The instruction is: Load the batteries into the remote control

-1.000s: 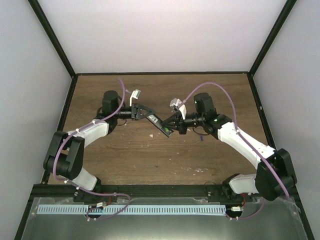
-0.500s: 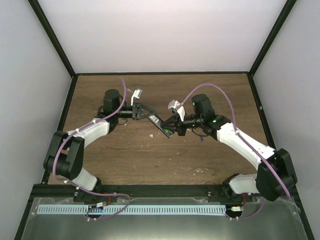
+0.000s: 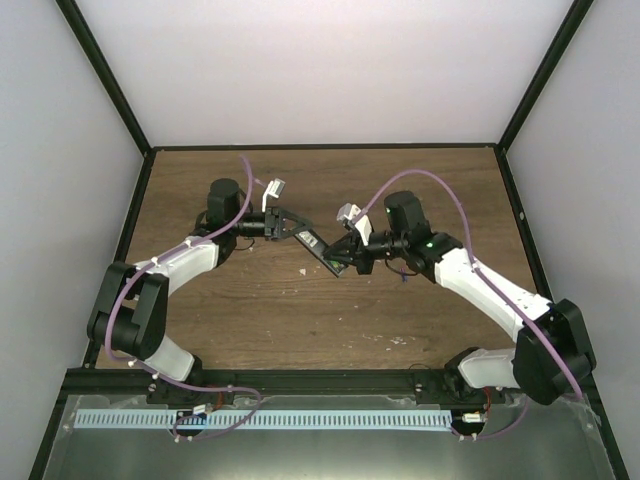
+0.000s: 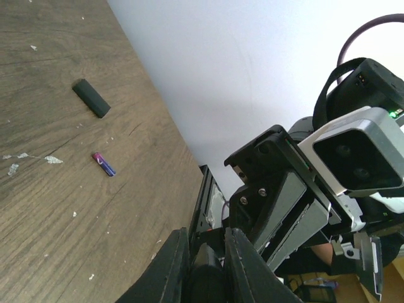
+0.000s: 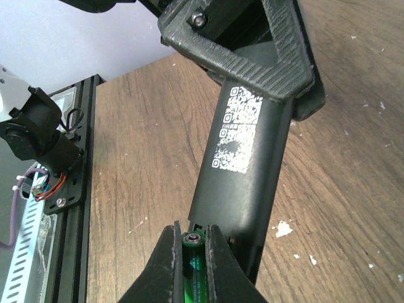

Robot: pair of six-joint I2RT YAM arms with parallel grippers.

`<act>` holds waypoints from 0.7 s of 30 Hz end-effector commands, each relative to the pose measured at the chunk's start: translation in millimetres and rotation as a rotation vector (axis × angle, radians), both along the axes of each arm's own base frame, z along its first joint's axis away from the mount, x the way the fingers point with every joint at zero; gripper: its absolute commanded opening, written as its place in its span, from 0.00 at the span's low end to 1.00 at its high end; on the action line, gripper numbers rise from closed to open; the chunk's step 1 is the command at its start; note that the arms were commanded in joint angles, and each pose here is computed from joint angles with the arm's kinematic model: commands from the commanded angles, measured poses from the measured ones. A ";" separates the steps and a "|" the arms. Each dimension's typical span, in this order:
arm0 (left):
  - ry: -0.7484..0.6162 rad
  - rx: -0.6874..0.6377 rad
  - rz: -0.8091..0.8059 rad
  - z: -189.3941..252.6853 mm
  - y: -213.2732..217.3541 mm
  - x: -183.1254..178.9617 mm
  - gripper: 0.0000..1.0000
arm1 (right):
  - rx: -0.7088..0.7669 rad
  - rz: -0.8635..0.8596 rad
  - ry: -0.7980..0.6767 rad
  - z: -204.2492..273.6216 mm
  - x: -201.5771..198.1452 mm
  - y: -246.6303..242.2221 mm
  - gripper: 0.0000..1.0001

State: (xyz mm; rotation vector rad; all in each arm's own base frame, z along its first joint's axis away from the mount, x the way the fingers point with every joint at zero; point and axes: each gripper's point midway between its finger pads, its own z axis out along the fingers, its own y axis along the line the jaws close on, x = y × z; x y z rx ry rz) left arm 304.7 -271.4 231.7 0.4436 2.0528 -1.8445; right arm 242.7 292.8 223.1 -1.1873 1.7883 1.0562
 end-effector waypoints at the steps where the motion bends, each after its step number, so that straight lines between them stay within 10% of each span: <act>1: -0.058 -0.015 -0.001 12.6 -2.7 4.4 0.00 | 0.015 0.028 0.003 3.9 -10.7 0.7 0.01; 21: -0.061 -0.030 0.008 15.4 -3.1 7.0 0.00 | 0.002 0.012 0.017 -4.3 -11.1 -1.4 0.07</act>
